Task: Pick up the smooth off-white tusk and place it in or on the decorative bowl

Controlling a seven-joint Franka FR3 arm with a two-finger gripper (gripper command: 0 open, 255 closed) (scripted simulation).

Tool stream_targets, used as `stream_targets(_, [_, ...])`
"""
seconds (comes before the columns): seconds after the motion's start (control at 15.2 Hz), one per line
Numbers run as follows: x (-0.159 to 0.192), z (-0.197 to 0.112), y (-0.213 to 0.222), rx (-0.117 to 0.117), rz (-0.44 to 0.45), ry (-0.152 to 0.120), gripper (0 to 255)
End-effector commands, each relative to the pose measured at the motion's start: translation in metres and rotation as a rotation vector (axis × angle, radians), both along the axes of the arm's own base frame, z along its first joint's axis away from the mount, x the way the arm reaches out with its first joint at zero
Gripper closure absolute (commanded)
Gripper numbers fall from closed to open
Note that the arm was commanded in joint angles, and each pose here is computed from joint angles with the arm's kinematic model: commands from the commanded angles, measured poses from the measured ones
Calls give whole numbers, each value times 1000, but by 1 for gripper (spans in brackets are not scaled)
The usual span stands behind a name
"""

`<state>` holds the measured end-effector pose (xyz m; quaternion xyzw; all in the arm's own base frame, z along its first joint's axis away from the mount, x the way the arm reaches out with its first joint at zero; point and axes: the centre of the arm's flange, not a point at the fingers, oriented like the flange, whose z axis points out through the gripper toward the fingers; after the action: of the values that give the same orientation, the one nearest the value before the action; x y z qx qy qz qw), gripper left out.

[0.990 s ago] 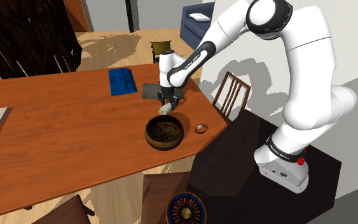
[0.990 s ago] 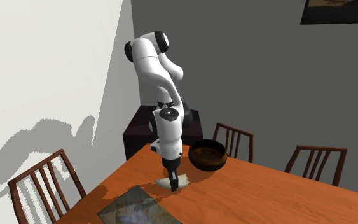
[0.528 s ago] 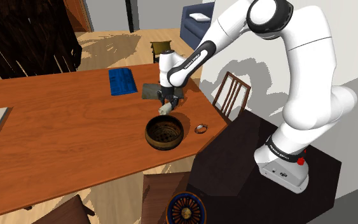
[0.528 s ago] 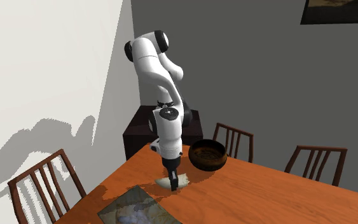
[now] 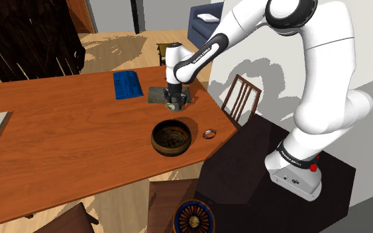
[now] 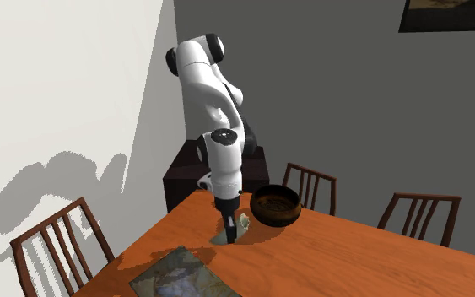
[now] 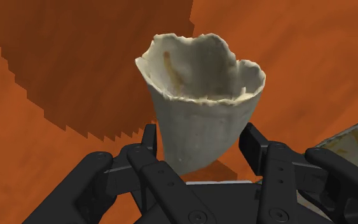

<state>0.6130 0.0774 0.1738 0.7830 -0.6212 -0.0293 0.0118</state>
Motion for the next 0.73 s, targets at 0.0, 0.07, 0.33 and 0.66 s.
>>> stream_targets(0.0, [0, 11, -1, 0, 0, 0, 255])
stream_targets(0.07, [0, 16, -1, 0, 0, 0, 255])
stream_targets(0.33, [0, 37, -1, 0, 0, 0, 255])
stream_targets(0.66, [0, 63, -1, 0, 0, 0, 255])
